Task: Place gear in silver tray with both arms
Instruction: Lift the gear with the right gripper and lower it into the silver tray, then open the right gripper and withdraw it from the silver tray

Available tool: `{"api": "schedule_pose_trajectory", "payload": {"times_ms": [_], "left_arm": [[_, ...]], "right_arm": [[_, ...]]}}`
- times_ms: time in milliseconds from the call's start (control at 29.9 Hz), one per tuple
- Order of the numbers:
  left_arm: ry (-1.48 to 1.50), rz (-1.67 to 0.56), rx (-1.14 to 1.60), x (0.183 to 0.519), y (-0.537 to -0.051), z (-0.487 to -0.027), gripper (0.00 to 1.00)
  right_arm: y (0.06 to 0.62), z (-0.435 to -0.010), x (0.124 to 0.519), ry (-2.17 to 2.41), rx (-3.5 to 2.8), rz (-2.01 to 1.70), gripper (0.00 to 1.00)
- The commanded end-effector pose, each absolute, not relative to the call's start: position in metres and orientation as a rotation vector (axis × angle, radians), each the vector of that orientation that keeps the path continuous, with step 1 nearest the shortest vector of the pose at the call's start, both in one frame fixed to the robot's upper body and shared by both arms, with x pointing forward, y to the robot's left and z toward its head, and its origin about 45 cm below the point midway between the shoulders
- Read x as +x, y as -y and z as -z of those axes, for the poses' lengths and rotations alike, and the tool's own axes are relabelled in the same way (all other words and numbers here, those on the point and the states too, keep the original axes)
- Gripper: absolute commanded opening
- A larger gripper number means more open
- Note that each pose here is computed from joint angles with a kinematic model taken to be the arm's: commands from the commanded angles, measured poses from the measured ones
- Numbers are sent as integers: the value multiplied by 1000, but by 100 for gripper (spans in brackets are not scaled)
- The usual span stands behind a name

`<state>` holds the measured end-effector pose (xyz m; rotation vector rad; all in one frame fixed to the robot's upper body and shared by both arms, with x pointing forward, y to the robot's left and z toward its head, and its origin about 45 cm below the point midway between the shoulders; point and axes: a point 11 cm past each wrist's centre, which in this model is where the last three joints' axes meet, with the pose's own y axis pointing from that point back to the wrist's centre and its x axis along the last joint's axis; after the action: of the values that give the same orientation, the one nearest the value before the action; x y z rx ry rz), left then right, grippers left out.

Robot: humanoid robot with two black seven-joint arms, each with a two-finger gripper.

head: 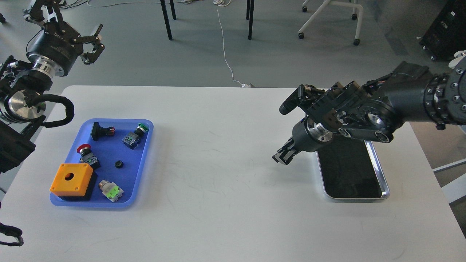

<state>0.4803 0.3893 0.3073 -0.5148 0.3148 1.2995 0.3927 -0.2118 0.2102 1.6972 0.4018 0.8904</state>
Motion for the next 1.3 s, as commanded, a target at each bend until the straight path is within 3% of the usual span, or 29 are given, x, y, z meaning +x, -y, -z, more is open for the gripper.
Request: {"api": "schedule_pose_trajectory", "payload": {"times_ms": [0, 234, 669, 870, 1137, 1271], "left_arm": [[-315, -1295, -517, 481, -387, -309, 98], [-319, -1295, -516, 481, -385, -307, 98], [-323, -1293, -515, 482, -382, -306, 98], [-322, -1294, -515, 482, -383, -306, 98], [-319, -1297, -510, 482, -384, -306, 98], [-318, -1296, -513, 482, -381, -307, 98]], "right_arm": [[275, -213, 390, -340, 1656, -829, 13], [343, -196, 363, -254, 1674, -697, 13], [358, -163, 341, -273, 1694, -650, 18], [359, -160, 338, -283, 1693, -644, 28], [360, -168, 346, -257, 1688, -664, 52], [343, -190, 376, -128, 1726, -752, 74]]}}
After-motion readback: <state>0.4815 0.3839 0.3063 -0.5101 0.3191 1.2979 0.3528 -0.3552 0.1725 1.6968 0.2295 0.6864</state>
